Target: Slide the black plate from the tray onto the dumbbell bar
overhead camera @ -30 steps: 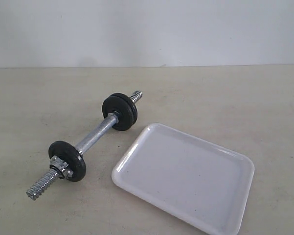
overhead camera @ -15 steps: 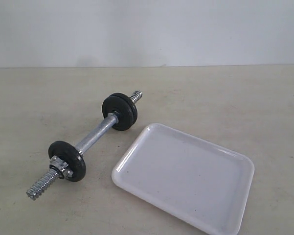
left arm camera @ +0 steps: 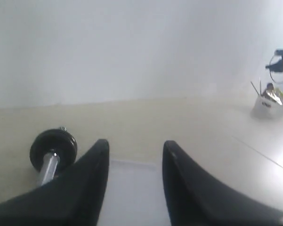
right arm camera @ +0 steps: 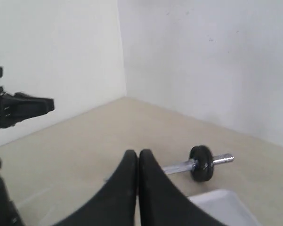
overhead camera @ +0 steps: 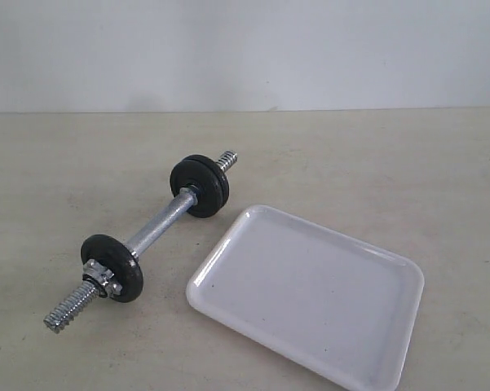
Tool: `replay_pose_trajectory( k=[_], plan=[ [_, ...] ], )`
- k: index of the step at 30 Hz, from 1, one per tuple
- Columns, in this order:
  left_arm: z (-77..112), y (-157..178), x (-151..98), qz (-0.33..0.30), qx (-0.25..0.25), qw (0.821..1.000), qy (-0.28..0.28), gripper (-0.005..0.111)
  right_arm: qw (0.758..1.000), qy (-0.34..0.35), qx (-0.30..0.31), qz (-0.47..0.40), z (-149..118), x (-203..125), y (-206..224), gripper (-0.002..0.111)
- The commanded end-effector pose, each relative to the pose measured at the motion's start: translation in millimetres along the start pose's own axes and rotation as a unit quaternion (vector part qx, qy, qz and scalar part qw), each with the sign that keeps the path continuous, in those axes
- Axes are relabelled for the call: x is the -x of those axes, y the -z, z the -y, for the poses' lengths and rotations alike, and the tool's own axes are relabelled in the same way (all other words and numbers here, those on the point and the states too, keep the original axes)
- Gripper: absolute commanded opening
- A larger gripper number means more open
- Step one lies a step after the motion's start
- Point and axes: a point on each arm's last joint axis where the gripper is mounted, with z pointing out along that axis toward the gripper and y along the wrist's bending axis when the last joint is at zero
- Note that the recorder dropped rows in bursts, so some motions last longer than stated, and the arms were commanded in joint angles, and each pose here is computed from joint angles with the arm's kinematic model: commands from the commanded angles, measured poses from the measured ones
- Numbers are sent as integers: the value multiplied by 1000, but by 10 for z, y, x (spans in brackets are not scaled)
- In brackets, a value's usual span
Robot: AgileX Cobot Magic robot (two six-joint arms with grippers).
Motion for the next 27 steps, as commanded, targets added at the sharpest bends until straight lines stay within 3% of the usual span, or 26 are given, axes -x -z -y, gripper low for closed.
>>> replay_pose_trajectory(
  k=[1, 7, 10, 15, 21, 27],
  plan=[
    [-143, -95, -162, 50, 25, 998, 11, 35, 998, 7, -45, 31, 211, -140, -215, 0],
    [-218, -182, -432, 45, 13, 998, 40, 35, 995, -38, -93, -3, 481, -426, -528, 0],
    [-227, -197, -488, 50, 7, 998, 26, 35, 992, -50, -111, -15, 568, -467, -629, 0],
    [-250, -214, -567, 49, 8, 999, -12, 35, 992, -13, -114, -44, 621, -507, -723, 0],
    [-305, -215, -574, 61, 33, 997, -17, 31, 993, -3, -118, -26, 653, -578, -747, 0],
    [-315, -214, -570, 62, 40, 997, -32, 31, 989, -25, -131, -63, 724, -939, -780, 0]
  ],
)
